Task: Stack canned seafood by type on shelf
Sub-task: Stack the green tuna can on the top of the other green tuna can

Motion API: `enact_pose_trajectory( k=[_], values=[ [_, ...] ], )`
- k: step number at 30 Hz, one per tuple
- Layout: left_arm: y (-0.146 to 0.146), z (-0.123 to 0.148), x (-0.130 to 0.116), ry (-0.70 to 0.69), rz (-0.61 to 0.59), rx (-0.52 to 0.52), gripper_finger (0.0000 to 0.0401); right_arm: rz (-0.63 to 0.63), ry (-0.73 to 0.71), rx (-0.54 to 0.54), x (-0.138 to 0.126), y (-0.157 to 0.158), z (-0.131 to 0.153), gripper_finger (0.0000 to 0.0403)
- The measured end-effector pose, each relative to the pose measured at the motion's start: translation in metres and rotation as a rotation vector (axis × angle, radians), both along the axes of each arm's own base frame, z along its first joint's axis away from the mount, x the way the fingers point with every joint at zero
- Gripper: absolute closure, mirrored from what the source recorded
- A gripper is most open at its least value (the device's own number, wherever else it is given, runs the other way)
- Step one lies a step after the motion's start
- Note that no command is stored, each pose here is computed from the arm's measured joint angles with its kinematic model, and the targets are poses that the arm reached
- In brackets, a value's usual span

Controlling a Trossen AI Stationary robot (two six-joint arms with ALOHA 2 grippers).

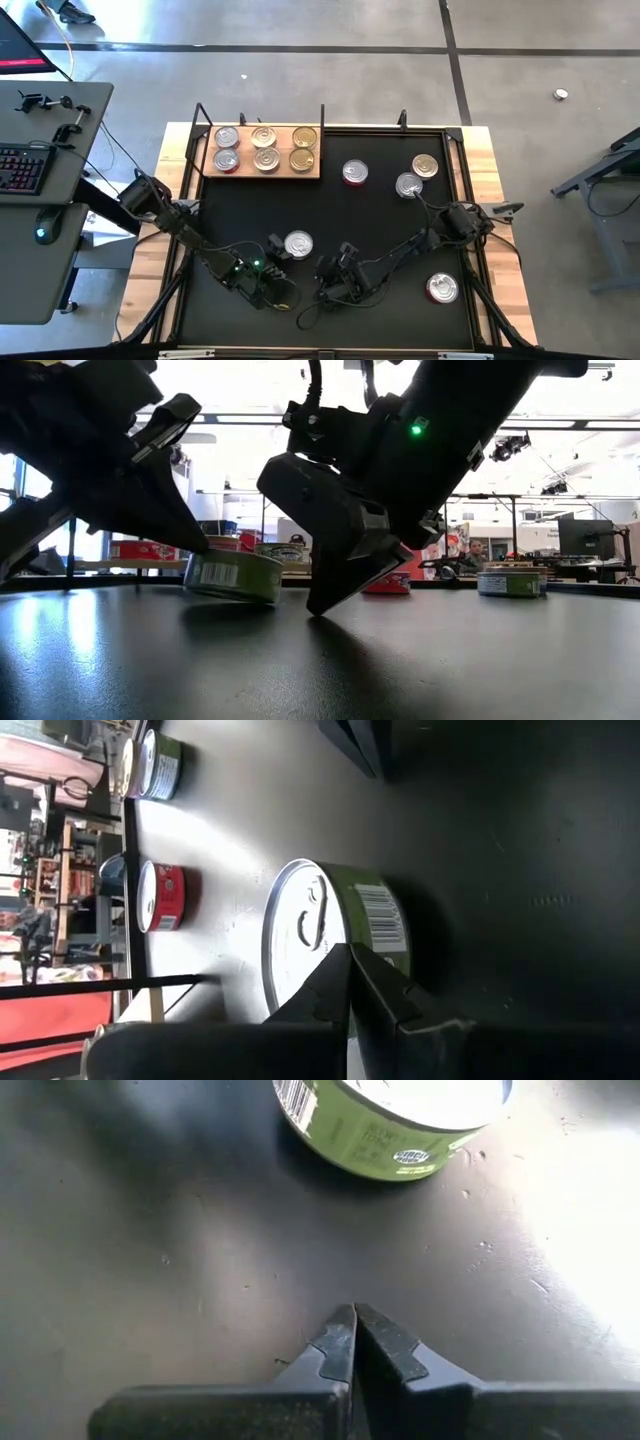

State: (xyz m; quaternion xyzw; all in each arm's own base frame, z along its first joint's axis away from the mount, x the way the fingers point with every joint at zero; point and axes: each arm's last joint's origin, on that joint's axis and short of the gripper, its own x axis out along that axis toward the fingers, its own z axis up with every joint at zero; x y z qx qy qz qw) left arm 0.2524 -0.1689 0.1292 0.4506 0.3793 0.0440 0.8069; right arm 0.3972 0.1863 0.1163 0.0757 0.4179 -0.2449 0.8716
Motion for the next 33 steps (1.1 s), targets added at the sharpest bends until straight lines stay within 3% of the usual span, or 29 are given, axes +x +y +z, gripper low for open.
enact_pose_trajectory(
  k=[7, 11, 17, 20, 26, 33],
  values=[
    [-0.004, 0.000, -0.002, -0.016, 0.007, -0.025, 0.0401, 0.035, -0.010, -0.053, 0.004, -0.005, -0.001, 0.0382],
    [-0.004, 0.000, -0.002, -0.020, 0.012, -0.031, 0.0401, 0.141, 0.017, -0.130, 0.012, -0.008, 0.006, 0.0318],
    [-0.003, 0.001, -0.002, -0.025, 0.019, -0.038, 0.0401, 0.396, 0.086, -0.302, 0.022, -0.001, 0.023, 0.0199],
    [-0.003, 0.001, -0.002, -0.027, 0.020, -0.036, 0.0401, 0.408, 0.079, -0.423, 0.022, 0.002, 0.026, 0.0164],
    [-0.002, 0.001, 0.000, -0.039, 0.034, -0.039, 0.0401, 0.425, 0.061, -0.555, 0.027, -0.003, 0.016, 0.0151],
    [0.005, 0.002, 0.005, -0.048, 0.064, -0.046, 0.0401, 0.564, 0.099, -0.714, 0.045, -0.009, -0.008, 0.0151]
  ],
)
